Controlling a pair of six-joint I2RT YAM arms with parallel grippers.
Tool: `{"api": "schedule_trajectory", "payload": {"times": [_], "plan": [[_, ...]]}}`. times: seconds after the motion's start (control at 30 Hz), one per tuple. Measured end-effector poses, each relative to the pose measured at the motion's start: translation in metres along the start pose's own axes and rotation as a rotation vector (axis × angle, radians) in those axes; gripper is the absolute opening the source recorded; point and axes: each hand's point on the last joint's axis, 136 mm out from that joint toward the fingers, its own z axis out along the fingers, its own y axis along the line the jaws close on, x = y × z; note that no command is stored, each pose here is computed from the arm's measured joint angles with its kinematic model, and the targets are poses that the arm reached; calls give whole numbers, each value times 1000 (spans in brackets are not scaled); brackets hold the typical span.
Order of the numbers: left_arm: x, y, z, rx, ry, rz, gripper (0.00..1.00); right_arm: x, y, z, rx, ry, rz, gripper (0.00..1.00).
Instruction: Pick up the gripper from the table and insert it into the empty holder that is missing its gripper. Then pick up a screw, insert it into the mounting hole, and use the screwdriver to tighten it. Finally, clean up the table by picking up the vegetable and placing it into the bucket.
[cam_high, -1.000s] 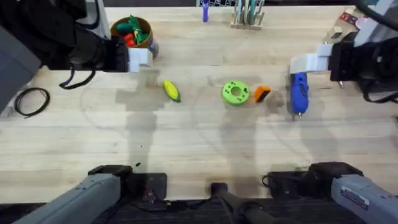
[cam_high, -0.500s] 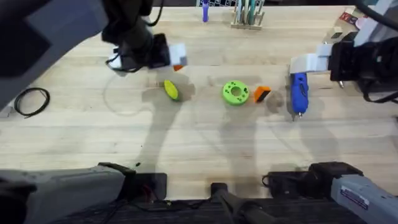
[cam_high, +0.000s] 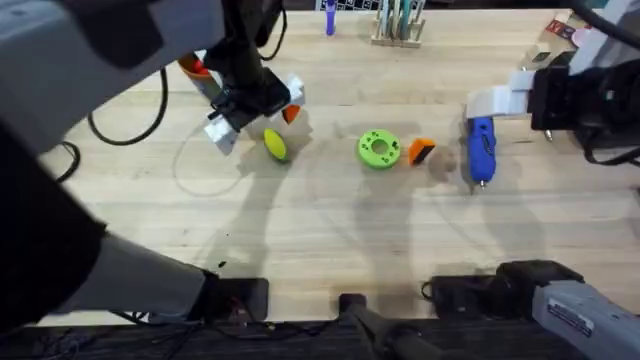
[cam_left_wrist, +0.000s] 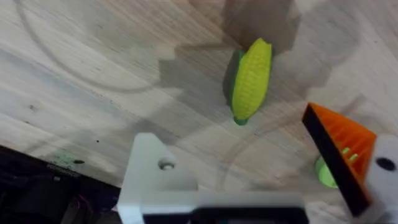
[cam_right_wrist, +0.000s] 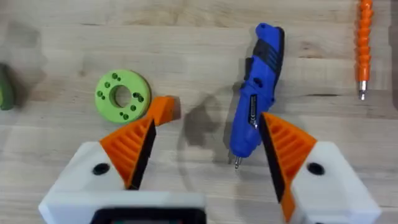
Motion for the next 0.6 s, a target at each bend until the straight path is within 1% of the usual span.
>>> {"api": "schedule_trajectory", "payload": {"times": [0.13,0.27,0.43,0.6], "plan": [[2,1,18,-45,39,-11,986,0,0,0,0,0,0,991],[3,0,34,-75,65,-7,985,0,0,0,0,0,0,992],[2,-3,49,-90,84,50,987,0,0,0,0,0,0,991],[-2,-10,62,-54,71,110,992,0,0,0,0,0,0,991]]}}
